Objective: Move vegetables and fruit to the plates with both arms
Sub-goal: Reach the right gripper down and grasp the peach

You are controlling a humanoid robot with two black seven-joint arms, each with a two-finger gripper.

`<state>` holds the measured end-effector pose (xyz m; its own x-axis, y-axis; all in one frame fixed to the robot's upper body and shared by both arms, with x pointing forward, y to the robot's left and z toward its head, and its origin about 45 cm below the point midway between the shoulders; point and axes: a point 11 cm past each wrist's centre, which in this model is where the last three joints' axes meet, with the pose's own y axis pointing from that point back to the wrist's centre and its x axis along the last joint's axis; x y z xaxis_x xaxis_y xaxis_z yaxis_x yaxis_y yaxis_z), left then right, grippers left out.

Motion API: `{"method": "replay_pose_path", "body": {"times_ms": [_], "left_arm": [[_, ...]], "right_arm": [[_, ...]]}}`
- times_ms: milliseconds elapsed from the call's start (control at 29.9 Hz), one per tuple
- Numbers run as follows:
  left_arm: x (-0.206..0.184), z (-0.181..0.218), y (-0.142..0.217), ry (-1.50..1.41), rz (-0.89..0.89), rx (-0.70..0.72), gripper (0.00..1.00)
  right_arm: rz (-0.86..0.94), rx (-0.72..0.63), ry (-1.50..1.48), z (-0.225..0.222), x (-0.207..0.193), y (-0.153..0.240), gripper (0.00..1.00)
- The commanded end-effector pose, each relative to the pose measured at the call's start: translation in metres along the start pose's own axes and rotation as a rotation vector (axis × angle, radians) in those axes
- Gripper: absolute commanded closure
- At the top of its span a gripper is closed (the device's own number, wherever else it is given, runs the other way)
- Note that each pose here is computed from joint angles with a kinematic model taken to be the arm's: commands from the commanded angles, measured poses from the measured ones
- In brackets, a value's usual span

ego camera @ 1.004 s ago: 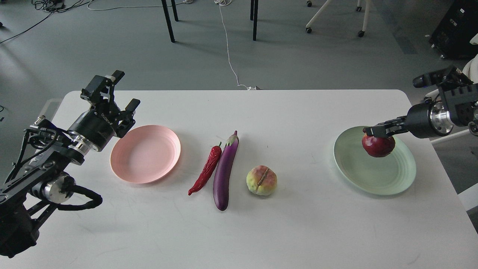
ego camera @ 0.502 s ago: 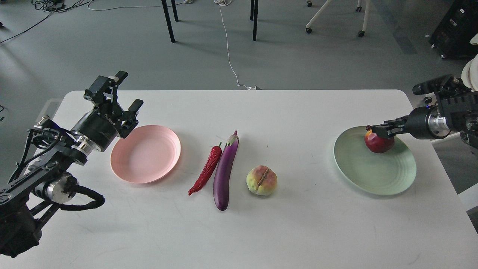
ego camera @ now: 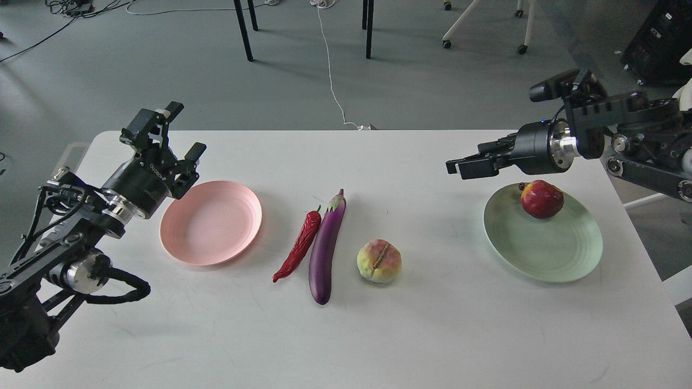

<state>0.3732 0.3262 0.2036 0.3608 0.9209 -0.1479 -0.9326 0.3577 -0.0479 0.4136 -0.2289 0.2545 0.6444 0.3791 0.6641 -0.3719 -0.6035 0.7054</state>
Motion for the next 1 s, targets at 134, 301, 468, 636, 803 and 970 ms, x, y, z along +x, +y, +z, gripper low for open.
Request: {"method": "replay_pose_path", "body": {"times_ms": [134, 301, 468, 636, 803, 970], "left_arm": [[0.004, 0.001, 0.003, -0.009, 0.009, 0.003, 0.02], [0.005, 0.002, 0.003, -0.012, 0.010, 0.002, 0.02], [0.005, 0.002, 0.003, -0.013, 0.011, 0.002, 0.02], [0.006, 0.002, 0.003, -0.014, 0.011, 0.002, 0.02], [0.005, 0.001, 0.003, -0.010, 0.011, 0.001, 0.02], [0.005, 0.001, 0.003, -0.010, 0.011, 0.002, 0.02]], "right_arm": [[-0.146, 0.176, 0.123, -0.079, -0.008, -0.068, 0.05], [-0.237, 0.191, 0.213, -0.101, -0.020, -0.100, 0.05], [-0.278, 0.186, 0.273, -0.112, -0.024, -0.118, 0.05], [-0.284, 0.183, 0.287, -0.113, -0.024, -0.122, 0.05], [-0.319, 0.153, 0.301, -0.103, -0.032, -0.120, 0.05], [-0.322, 0.152, 0.302, -0.103, -0.033, -0.120, 0.05]]}}
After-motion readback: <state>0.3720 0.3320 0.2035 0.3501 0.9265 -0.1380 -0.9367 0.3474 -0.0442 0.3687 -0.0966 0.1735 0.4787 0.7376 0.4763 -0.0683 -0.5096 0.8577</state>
